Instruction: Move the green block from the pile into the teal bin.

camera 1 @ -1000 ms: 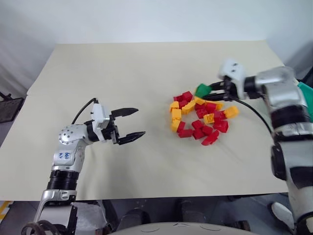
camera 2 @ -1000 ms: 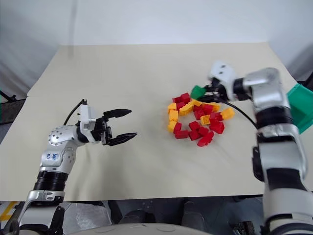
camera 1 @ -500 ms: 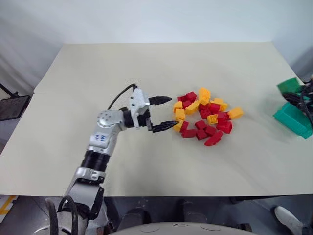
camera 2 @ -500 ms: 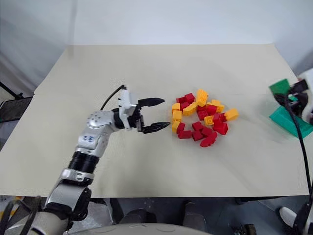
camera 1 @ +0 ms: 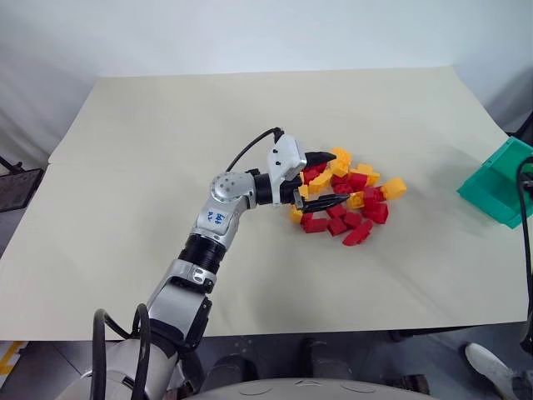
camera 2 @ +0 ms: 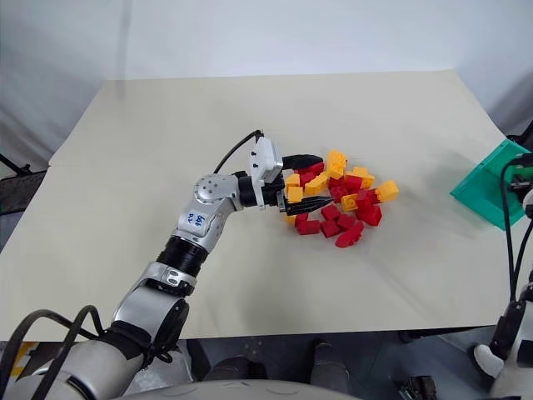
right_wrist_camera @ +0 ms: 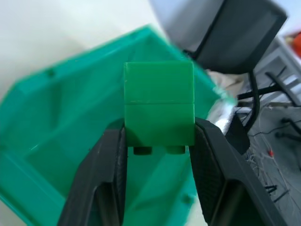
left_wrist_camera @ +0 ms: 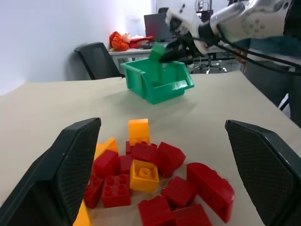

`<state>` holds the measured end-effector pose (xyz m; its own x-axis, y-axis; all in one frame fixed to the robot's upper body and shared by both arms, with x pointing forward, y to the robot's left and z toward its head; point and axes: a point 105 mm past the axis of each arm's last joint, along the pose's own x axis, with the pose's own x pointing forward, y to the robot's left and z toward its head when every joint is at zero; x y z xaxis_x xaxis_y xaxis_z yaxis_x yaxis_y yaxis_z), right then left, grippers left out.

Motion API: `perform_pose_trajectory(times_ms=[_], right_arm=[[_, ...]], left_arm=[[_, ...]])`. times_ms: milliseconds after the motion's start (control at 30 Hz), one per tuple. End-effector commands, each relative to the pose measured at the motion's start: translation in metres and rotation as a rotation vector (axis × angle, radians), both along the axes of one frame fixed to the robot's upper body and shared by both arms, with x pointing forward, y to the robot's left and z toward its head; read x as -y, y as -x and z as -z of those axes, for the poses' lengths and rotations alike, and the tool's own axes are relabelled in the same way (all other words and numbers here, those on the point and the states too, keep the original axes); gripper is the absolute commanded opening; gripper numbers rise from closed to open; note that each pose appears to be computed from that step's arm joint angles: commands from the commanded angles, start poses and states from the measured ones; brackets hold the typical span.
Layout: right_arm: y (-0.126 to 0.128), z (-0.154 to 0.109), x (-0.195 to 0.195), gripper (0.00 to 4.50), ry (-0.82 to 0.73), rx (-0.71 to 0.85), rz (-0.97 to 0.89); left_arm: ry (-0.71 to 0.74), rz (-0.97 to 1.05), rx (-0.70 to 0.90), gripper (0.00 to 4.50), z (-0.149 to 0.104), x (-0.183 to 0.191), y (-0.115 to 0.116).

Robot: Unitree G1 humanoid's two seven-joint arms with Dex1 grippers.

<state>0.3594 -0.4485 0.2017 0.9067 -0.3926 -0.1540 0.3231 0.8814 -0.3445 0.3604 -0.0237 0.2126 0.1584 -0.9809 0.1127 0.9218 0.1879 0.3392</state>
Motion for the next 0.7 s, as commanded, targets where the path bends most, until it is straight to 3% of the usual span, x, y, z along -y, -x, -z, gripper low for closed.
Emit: perform_pose_trajectory(times_ms=[33, 200, 467, 567, 700], right_arm=[[0.001, -0.033, 0.008, 2.77, 0.051, 0.080, 0.019], [-0.004, -0.044, 0.001, 4.45, 0.081, 0.092, -0.024], [0.005, -0.067, -0.013, 4.48, 0.142, 0.131, -0.141], [0.009, -0.064, -0.056, 4.48, 0.114, 0.124, -0.398], [0.027, -0.040, -0.107, 4.48, 0.045, -0.012, -0.711]], left_arm=[[0.014, -0.028, 0.053, 4.50, -0.011, -0.007, -0.002], [0.017, -0.049, 0.057, 4.50, -0.009, -0.014, -0.002], [0.034, -0.076, 0.037, 4.50, -0.006, -0.034, 0.001], [0.066, -0.094, -0.035, 4.50, -0.006, -0.049, 0.003], [0.069, -0.131, -0.114, 4.50, 0.004, -0.088, 0.016]])
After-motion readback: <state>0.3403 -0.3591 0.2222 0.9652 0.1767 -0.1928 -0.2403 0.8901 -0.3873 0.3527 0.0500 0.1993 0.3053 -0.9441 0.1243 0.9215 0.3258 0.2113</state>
